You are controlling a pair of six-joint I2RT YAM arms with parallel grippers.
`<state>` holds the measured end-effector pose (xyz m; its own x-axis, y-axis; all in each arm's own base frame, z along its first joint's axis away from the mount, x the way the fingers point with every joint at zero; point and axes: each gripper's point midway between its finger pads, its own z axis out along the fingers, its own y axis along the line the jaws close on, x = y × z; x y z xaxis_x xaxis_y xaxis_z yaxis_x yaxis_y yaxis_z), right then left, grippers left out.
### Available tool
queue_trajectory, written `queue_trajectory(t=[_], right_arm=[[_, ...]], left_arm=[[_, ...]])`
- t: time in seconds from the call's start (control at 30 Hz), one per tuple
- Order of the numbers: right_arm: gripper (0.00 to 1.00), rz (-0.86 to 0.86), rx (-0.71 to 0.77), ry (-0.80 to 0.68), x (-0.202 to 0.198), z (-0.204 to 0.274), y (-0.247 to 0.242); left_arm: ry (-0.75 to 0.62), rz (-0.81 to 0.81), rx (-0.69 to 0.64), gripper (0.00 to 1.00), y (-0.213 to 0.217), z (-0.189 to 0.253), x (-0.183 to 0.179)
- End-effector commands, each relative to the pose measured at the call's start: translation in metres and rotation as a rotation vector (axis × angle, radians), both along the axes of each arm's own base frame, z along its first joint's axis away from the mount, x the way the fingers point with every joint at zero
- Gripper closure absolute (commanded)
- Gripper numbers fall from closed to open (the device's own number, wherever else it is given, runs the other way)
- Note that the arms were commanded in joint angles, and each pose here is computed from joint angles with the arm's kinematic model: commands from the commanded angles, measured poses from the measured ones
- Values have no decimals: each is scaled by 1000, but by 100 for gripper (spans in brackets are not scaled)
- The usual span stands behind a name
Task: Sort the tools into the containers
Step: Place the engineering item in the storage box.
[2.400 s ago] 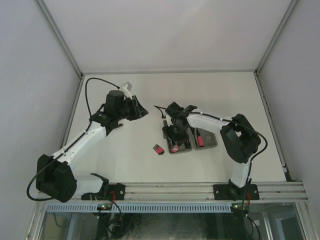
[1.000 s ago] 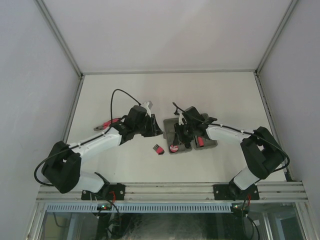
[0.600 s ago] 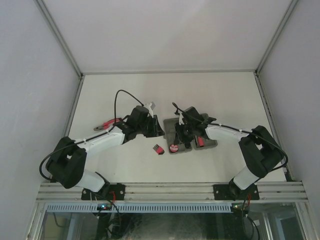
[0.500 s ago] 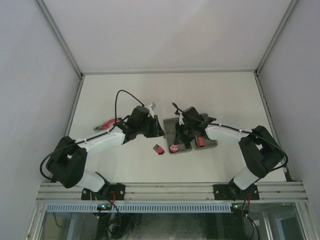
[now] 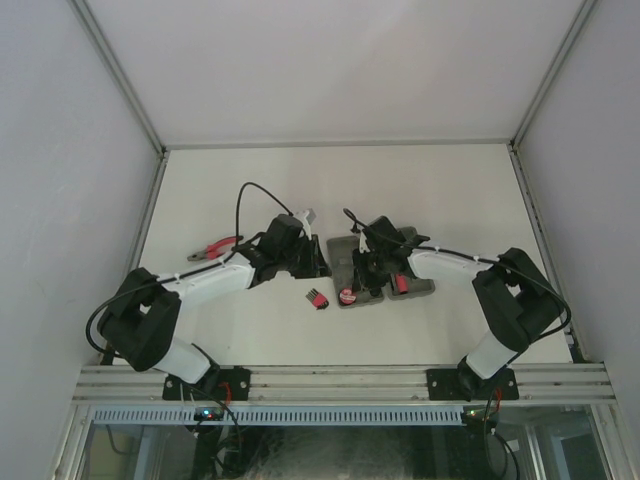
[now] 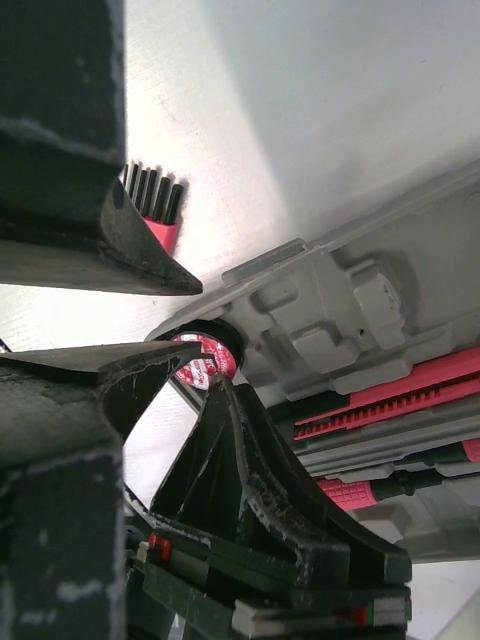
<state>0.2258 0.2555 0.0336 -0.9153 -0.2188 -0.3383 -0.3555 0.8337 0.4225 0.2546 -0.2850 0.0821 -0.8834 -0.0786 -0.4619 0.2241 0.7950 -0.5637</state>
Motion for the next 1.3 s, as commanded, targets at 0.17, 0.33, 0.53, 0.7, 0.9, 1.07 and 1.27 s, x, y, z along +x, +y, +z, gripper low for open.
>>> queue_trajectory(t=[0.17, 0.33, 0.53, 0.7, 0.9, 1.07, 1.27], right_arm=[[87, 32, 16, 22, -3, -3, 10], [89, 39, 3, 25, -4, -4, 10], [94, 31, -6, 16, -2, -1, 8], [98, 22, -4, 11, 0, 1, 9], [100, 15, 0, 17, 0, 0, 10], [100, 13, 0, 24, 0, -2, 10], [100, 8, -1, 32, 0, -4, 10]], left_arm=[[-38, -28, -15, 73, -8, 9, 3], [-39, -40, -11, 74, -8, 8, 3], [-54, -68, 5, 74, -8, 9, -3], [-71, -73, 24, 69, -4, 8, -11], [-67, -80, 38, 69, -6, 4, -19], [-83, -111, 37, 78, -17, 7, -22], [-95, -151, 40, 81, -26, 8, -22]])
